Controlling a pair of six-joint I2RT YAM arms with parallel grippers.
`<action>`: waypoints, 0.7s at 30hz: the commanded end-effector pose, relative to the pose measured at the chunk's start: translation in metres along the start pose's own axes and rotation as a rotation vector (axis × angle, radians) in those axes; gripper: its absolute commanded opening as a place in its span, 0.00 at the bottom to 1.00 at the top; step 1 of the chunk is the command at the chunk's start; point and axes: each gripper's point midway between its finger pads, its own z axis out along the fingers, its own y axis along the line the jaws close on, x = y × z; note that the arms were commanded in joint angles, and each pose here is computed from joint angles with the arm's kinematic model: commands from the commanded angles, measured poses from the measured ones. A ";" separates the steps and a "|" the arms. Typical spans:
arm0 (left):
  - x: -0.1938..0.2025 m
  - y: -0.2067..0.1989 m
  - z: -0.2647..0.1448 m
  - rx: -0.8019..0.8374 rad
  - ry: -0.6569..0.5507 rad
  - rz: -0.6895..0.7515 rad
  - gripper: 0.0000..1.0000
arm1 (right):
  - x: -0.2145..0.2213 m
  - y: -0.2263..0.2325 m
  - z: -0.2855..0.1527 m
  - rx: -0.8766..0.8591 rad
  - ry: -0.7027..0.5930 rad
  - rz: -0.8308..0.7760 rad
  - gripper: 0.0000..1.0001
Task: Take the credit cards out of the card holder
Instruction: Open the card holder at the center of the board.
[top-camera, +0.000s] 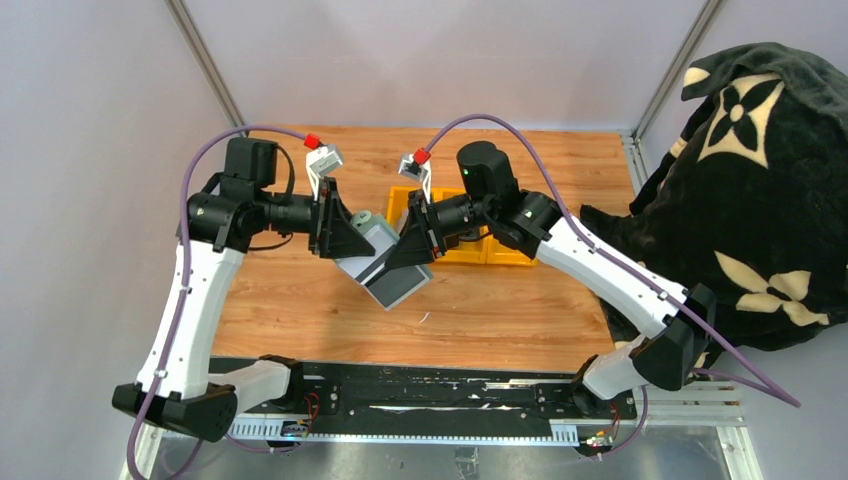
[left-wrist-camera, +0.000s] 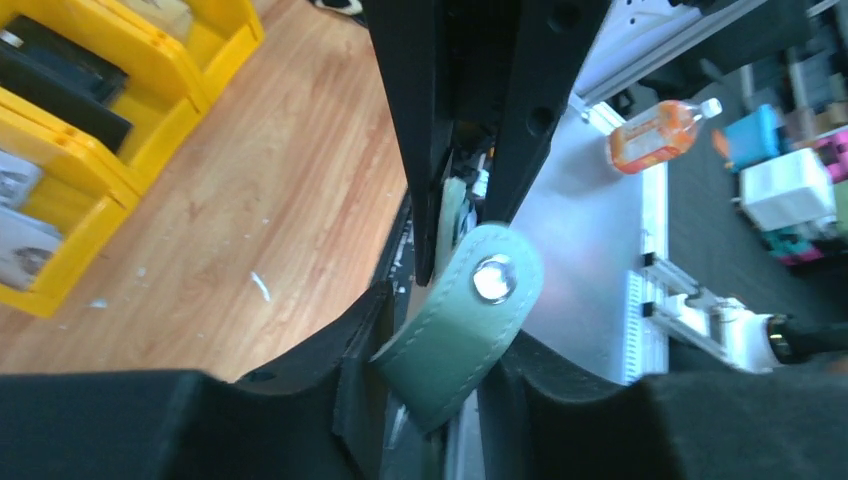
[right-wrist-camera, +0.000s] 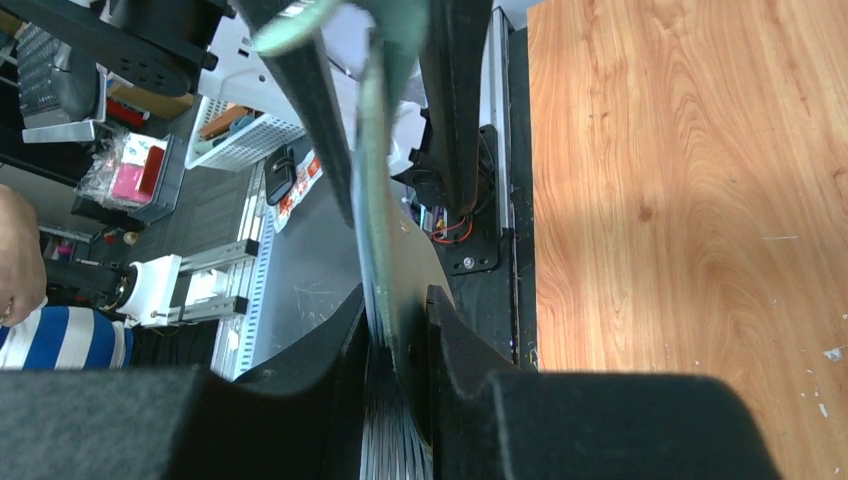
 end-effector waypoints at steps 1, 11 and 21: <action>0.004 0.002 0.007 0.077 0.012 -0.078 0.34 | -0.009 0.014 -0.003 -0.058 0.015 -0.053 0.00; 0.006 0.005 0.008 0.088 0.011 -0.102 0.00 | -0.021 -0.001 -0.006 -0.041 0.002 -0.032 0.39; -0.021 0.060 -0.013 -0.132 -0.042 -0.207 0.00 | -0.073 -0.043 -0.074 0.321 -0.335 0.065 0.61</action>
